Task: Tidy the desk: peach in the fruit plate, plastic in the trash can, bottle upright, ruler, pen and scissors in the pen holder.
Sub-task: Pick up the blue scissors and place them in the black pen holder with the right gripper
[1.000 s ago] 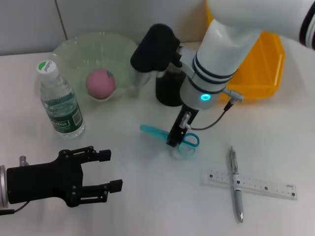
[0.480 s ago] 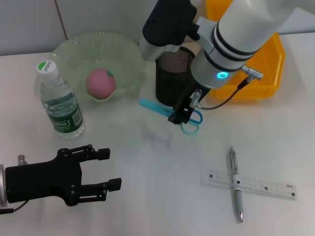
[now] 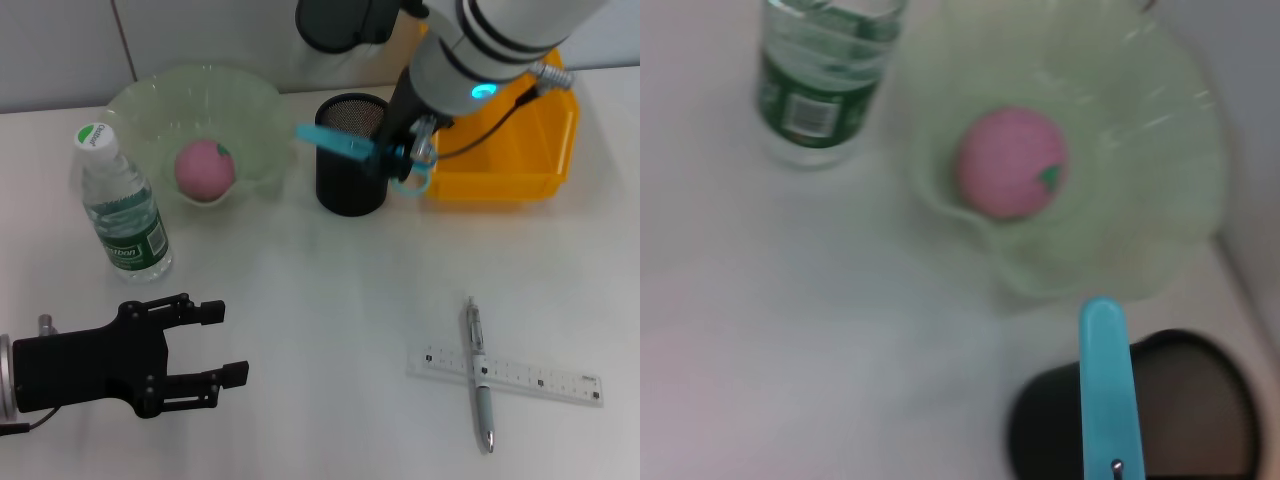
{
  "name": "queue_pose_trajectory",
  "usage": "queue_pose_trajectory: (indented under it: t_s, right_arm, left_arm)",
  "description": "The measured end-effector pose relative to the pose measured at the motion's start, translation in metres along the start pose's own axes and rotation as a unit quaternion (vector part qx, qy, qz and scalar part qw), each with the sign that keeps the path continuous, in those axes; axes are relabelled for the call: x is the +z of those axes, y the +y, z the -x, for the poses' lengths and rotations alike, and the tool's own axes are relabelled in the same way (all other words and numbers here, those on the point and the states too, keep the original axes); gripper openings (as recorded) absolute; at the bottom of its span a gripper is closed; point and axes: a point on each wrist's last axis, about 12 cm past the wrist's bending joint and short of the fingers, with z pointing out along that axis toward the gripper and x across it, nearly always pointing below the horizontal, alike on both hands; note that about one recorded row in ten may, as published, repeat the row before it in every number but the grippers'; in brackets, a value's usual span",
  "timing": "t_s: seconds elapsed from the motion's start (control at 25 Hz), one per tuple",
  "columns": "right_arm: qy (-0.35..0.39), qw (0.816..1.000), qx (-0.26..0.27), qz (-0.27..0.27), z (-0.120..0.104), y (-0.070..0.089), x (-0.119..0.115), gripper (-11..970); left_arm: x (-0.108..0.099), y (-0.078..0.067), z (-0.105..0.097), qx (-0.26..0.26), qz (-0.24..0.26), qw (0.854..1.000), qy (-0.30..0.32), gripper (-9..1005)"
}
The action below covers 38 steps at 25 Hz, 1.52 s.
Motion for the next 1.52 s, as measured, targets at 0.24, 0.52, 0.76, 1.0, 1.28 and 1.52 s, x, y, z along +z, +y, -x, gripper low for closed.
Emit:
queue_pose_trajectory:
  t_s: [0.24,0.52,0.76,1.0,1.28,1.52]
  right_arm:
    - [-0.005,0.995,-0.064,-0.081,0.006,-0.005,-0.021,283]
    - [-0.015,0.987,-0.130,-0.096,-0.003,-0.006,-0.022,291]
    - [-0.043,0.971,-0.190,-0.136,-0.016,-0.012,-0.021,298]
    - [-0.045,0.962,-0.219,-0.159,-0.026,-0.022,-0.017,305]
    - [-0.063,0.936,-0.271,-0.214,-0.043,-0.028,-0.007,313]
    - [-0.078,0.908,-0.317,-0.265,-0.052,-0.027,0.005,320]
  left_arm:
    - [0.000,0.000,0.000,0.005,0.003,1.000,-0.002,800]
    - [-0.001,0.003,0.002,0.014,0.013,1.000,-0.008,800]
    - [0.000,0.005,0.003,0.019,0.022,0.999,-0.013,800]
    - [0.004,0.009,0.004,0.020,0.036,0.999,-0.014,800]
    - [0.005,0.012,0.005,0.046,0.049,0.998,-0.017,800]
    - [0.002,0.011,0.004,0.064,0.052,0.996,-0.021,800]
